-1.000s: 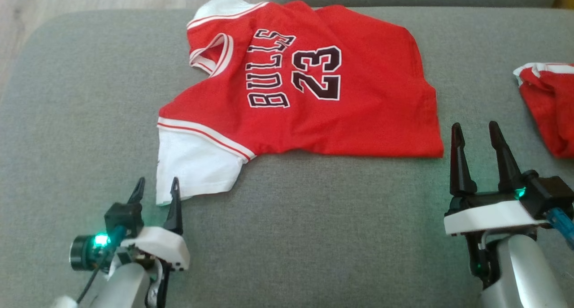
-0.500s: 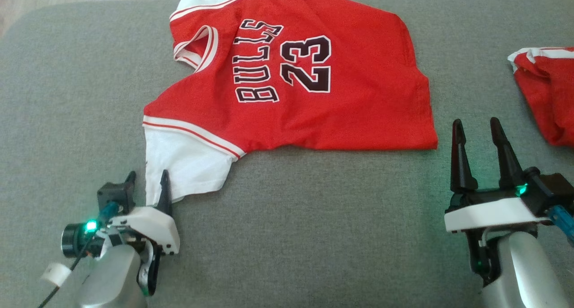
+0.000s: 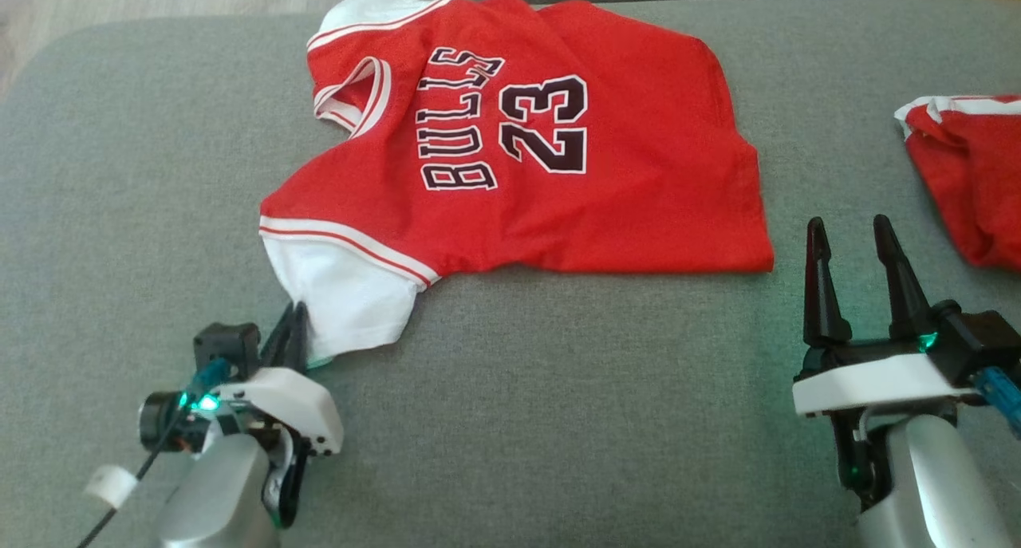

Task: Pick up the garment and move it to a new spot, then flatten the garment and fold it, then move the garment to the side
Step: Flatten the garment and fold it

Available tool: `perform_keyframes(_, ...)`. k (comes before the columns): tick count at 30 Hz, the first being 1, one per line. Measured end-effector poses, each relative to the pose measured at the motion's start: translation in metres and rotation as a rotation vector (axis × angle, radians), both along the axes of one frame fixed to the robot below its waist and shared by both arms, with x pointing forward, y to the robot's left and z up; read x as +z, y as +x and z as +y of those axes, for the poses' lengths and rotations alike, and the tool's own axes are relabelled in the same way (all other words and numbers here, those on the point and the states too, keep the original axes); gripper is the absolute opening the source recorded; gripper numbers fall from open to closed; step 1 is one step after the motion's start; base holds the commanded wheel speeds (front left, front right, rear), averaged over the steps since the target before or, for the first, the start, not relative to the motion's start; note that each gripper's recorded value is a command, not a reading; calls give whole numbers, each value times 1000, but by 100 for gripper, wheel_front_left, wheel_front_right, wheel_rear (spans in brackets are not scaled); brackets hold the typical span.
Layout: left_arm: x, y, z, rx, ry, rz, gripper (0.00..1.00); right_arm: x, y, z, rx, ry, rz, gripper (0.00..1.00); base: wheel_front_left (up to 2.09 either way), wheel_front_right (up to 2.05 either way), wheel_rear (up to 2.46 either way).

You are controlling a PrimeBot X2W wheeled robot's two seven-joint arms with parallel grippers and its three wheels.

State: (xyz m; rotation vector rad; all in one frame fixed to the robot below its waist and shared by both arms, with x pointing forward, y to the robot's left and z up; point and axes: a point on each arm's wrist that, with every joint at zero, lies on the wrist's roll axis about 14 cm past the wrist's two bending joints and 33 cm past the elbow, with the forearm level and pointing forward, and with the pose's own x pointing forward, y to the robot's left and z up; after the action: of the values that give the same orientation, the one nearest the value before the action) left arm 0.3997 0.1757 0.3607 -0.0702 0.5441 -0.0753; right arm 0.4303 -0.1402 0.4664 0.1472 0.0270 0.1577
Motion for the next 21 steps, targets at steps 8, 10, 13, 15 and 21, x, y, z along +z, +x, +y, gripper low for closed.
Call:
perform_keyframes(8,54,21,0,48,-66,-263,0,-11,-2,1,5,-11,37,100,0,0,0)
perform_keyframes(10,68,26,3,65,-75,-314,0,-16,0,4,11,-12,55,100,0,0,0)
perform_keyframes(13,91,33,4,72,-82,-394,0,-24,6,10,21,8,82,100,0,0,0)
perform_keyframes(15,107,37,6,75,-83,-448,0,-31,9,15,30,22,116,100,0,0,0)
perform_keyframes(21,105,25,7,84,-86,-457,0,-75,8,24,52,35,314,100,0,0,0)
